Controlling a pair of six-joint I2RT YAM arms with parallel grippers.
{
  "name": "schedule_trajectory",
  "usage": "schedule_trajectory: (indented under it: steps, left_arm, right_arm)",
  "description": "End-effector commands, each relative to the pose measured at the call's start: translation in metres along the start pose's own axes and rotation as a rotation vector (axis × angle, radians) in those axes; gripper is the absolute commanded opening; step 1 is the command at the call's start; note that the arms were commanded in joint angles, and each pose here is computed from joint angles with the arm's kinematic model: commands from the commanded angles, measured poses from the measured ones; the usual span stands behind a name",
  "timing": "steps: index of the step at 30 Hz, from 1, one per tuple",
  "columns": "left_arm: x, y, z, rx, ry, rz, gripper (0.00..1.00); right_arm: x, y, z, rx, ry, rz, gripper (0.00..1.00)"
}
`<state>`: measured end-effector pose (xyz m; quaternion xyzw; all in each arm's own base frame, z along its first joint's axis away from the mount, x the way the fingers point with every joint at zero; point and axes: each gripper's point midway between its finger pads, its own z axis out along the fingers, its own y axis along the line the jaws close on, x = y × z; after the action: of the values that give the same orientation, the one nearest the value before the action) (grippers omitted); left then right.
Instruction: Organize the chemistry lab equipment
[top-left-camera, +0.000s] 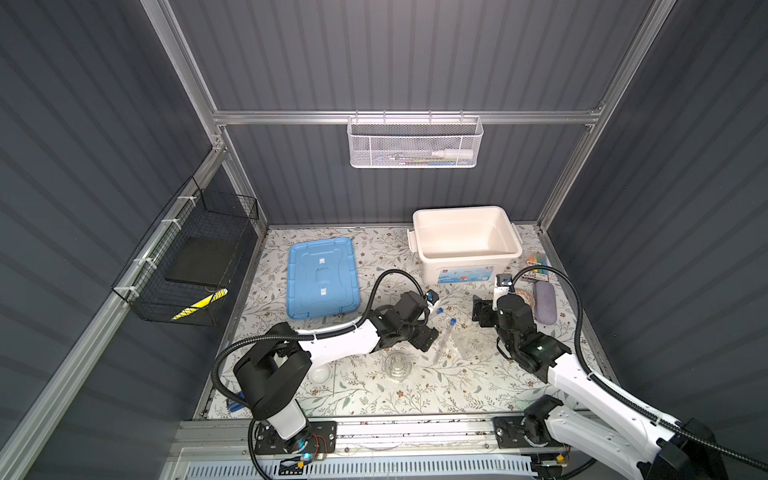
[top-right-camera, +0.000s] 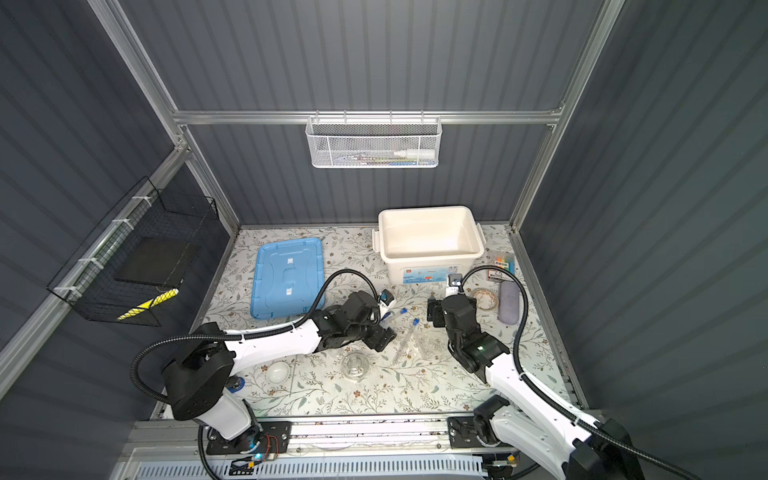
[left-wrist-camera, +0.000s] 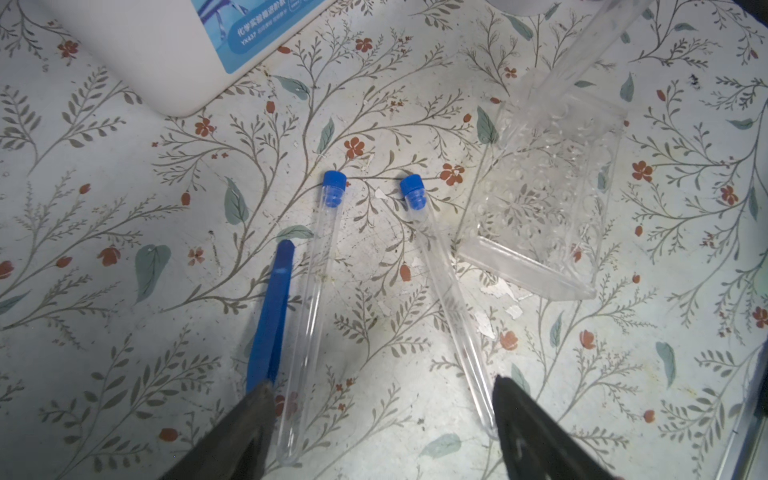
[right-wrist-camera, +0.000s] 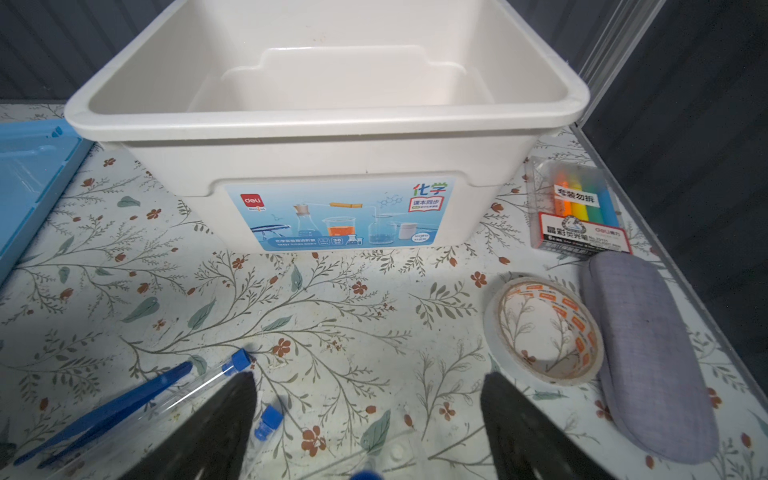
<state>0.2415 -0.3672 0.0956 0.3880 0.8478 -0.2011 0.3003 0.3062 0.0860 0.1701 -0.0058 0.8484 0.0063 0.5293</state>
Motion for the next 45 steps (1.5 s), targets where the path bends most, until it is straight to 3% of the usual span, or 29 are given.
schedule_trajectory:
  steps: [1,21,37,45]
  left_arm:
    - [0.005,-0.008,0.007,-0.018,0.059,0.050,0.82]
    - [0.031,-0.025,0.055,-0.115,0.265,0.094,0.69]
    - [0.043,0.001,0.057,-0.269,0.313,0.093,0.57]
    - [0.044,0.001,0.058,-0.269,0.319,0.098,0.49]
  right_arm:
    - [-0.015,0.001,-0.006,-0.027,-0.020,0.045,0.91]
    - [-0.023,-0.021,-0.018,-0.019,-0.047,0.159,0.99]
    - [-0.019,-0.032,-0.021,0.005,-0.049,0.196,0.99]
    - [-0.016,-0.036,-0.021,0.018,-0.039,0.199,0.99]
